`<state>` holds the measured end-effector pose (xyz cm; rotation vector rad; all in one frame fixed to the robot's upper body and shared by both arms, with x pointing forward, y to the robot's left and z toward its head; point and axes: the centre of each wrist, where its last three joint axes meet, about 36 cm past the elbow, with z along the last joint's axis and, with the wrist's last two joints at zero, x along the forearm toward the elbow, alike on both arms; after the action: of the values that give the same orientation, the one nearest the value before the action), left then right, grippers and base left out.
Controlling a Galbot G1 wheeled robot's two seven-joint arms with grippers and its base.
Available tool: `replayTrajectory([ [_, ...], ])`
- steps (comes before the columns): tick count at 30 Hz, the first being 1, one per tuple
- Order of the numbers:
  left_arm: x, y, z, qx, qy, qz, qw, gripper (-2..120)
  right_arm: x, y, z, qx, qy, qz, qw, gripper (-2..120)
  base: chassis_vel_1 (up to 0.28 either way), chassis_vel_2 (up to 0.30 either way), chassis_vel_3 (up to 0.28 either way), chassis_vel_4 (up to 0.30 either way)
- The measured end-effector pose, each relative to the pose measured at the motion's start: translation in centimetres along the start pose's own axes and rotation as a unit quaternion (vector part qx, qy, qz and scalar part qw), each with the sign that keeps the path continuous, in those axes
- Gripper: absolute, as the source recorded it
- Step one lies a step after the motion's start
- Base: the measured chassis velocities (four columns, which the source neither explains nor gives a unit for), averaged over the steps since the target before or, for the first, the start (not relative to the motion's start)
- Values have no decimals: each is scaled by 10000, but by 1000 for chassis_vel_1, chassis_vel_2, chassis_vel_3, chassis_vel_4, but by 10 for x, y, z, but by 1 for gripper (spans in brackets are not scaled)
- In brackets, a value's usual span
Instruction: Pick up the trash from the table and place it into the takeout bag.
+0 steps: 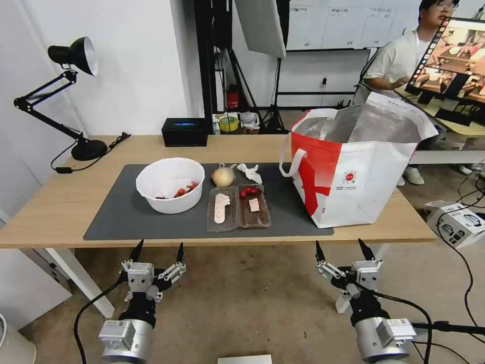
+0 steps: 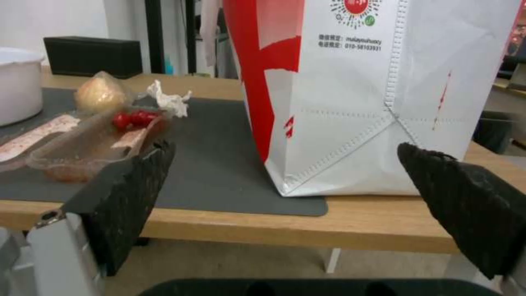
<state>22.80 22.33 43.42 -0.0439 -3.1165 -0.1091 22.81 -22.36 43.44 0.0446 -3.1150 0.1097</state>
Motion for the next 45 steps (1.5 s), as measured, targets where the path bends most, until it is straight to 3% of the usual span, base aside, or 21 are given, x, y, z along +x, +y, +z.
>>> replayTrajectory([
  [9,-3,0,-24,485,427,-161,9978,100,-7,-29,-28,77,338,-212,9992,100,0,0,0,0],
  [16,-3,-2,-60,1082,1096,-178,9879,100,-13,-61,-76,183,756,-616,9951,100,0,0,0,0],
  [19,-5,-4,-67,1205,1078,-172,9867,100,-19,-66,-80,84,655,-761,9949,100,0,0,0,0],
  [34,-12,-10,-64,1522,1067,-114,9825,100,-27,-66,-65,-86,582,-817,9949,100,0,0,0,0],
  [43,-24,-21,-65,2376,992,18,9663,100,-26,-63,-65,-145,555,-827,9949,100,0,0,0,0],
  [45,-27,-30,-62,2723,937,-18,9576,100,-26,-61,-65,-175,529,-833,9950,100,0,0,0,0],
])
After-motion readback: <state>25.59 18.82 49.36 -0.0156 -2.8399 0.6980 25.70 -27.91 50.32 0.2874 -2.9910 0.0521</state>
